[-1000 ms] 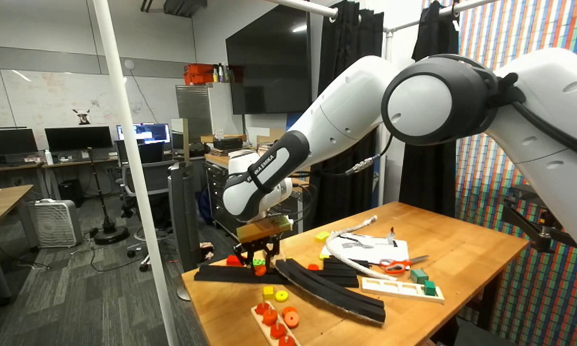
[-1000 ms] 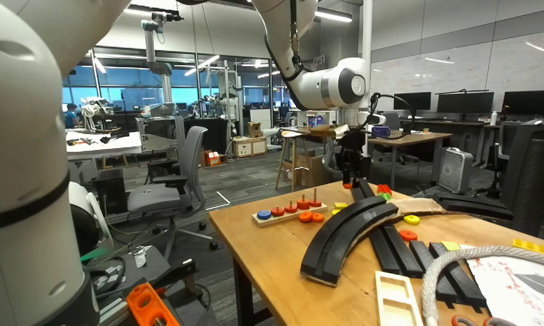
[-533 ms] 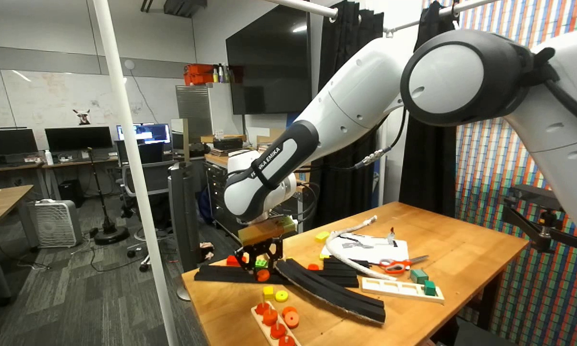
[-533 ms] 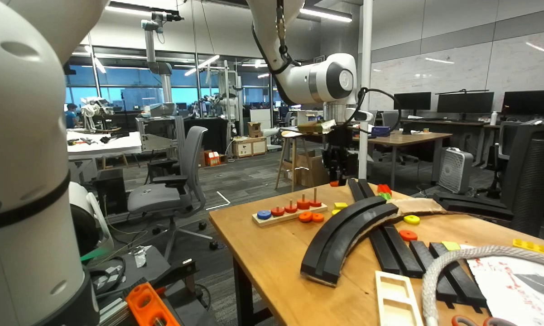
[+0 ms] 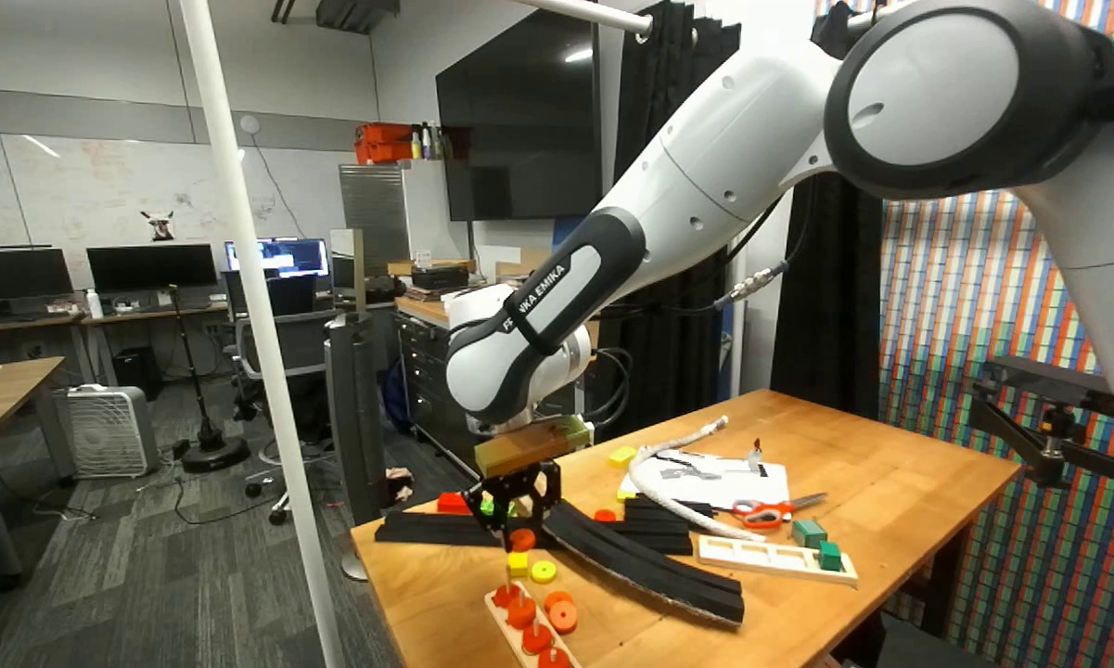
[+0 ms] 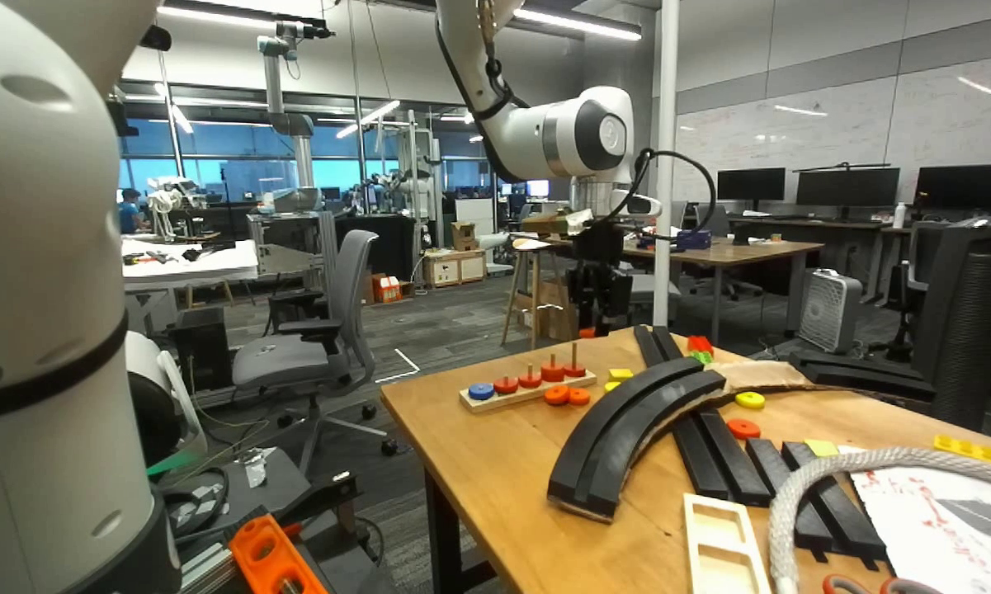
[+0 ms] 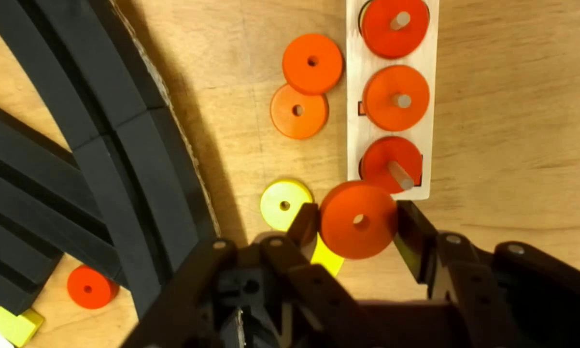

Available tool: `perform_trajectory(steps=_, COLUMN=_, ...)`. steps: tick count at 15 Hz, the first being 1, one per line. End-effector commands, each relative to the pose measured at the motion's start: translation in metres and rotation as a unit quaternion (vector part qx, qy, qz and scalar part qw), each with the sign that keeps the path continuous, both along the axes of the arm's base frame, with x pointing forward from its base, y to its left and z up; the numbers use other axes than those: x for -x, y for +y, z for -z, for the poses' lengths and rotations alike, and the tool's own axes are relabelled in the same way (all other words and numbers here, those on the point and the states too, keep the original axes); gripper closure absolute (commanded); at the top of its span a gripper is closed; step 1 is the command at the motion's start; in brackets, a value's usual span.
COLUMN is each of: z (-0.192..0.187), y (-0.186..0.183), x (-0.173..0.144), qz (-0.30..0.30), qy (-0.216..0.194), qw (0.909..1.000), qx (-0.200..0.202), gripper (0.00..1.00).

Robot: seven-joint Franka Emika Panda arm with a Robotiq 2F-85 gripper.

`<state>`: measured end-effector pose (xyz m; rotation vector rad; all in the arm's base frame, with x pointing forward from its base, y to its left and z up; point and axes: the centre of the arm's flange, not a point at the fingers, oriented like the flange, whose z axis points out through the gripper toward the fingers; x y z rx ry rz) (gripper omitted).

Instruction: Pick up the orange object from the table and put it on the wooden object

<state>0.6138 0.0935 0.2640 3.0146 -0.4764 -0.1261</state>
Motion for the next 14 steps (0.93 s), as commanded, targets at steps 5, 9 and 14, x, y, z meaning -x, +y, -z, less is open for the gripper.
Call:
perform_trajectory(steps=5, z=-0.009, y=0.005, x=0.051, qz=-0.044, qy=0.013, qw=0.9986, qx=-0.025, gripper=0.76)
perform_trajectory(steps=9, z=-0.004, y=0.006, x=0.07, qz=-0.064, qy=0.027, qw=0.9966, qx=-0.045, gripper=0.76)
perform_trajectory(steps=14, z=0.006, y=0.008, x=0.087, qz=-0.092, qy=0.04, qw=0.9918, qx=-0.079, gripper=0.76)
